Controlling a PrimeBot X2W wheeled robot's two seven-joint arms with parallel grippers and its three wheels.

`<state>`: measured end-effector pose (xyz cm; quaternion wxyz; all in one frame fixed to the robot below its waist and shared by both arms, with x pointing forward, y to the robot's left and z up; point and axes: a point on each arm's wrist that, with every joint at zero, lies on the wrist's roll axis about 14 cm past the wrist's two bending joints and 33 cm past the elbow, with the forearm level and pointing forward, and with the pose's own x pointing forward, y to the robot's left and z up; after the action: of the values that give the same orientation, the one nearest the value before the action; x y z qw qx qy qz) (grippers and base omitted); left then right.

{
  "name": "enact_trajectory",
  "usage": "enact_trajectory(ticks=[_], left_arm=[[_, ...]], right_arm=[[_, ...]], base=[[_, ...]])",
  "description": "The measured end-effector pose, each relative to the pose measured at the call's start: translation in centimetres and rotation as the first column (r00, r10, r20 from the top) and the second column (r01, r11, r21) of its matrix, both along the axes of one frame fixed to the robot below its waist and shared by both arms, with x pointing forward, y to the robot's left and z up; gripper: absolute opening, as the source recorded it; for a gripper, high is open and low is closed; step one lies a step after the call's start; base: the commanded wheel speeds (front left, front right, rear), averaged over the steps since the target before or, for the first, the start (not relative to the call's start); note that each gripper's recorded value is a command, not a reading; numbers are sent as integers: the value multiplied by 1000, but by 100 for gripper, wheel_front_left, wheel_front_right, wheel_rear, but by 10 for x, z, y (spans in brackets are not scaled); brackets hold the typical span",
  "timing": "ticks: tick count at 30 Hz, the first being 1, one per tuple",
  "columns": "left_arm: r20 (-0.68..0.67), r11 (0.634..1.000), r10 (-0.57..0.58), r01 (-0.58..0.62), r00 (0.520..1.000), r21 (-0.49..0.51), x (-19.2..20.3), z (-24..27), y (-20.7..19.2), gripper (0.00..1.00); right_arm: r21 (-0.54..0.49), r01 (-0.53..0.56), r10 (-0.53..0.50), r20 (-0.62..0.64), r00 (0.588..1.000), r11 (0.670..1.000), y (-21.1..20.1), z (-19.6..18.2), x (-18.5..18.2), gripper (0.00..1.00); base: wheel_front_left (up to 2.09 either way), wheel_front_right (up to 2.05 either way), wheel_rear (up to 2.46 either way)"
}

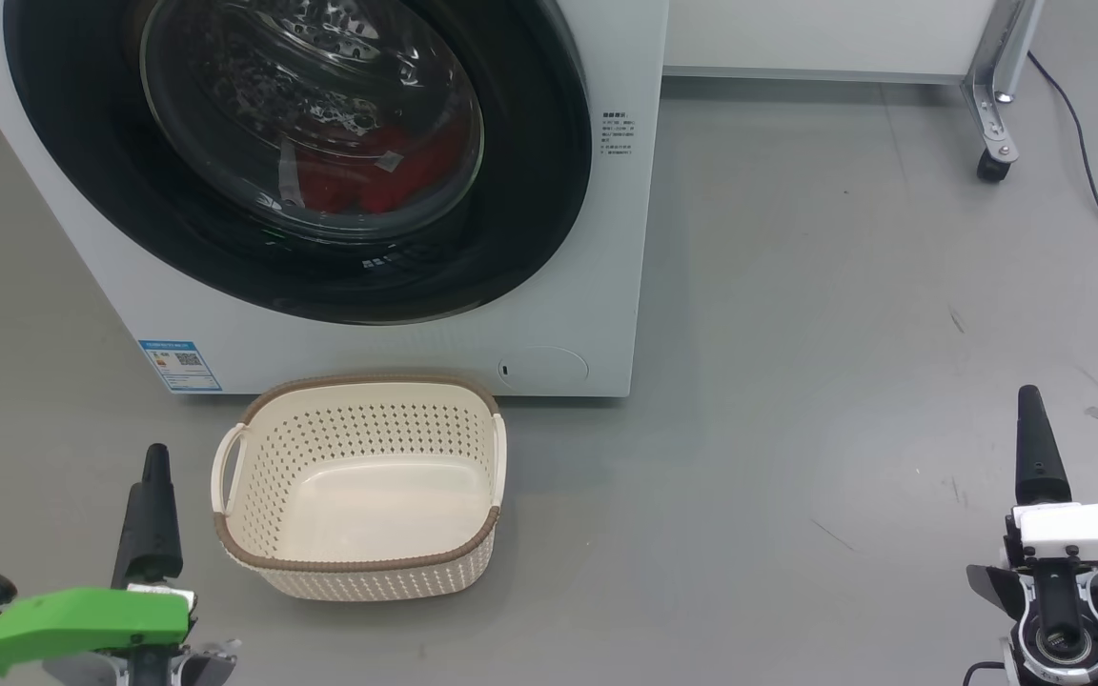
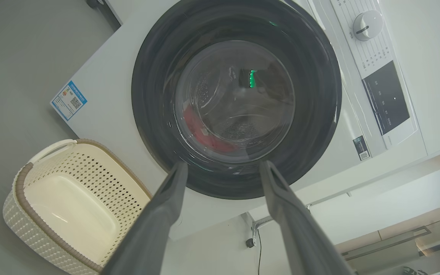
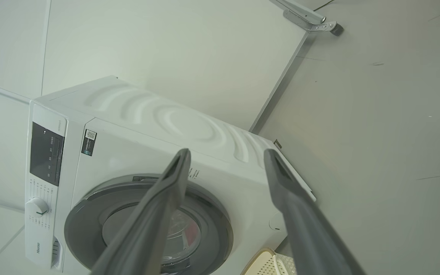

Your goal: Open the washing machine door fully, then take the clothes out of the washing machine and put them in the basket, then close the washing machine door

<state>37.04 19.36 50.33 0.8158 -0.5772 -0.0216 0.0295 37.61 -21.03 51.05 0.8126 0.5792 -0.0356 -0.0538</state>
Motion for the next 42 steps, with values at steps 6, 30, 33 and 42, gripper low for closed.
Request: enact_trajectory(ticks=[6,30,33,42], left_arm=[[38,993,-6,1,999,120,1,13,-2,100],[47,795,-91,45,995,605,1,23,-37,100],[47,757,-101,46,994,652,0,23,-42,100],[57,619,-123,32,991,785,-2,26,-54,100]], right_arm=[[-78,-3,4,13,1000,997,4,8,2,100],[-479,-16,24,9,1000,877,29,20,4,100],[-528,-17,26,10,1000,849,32,21,4,100],[-680,-29,50,11,999,733,42,22,4,100]], base=[[0,0,0],[0,0,0],[0,0,0],[0,0,0]])
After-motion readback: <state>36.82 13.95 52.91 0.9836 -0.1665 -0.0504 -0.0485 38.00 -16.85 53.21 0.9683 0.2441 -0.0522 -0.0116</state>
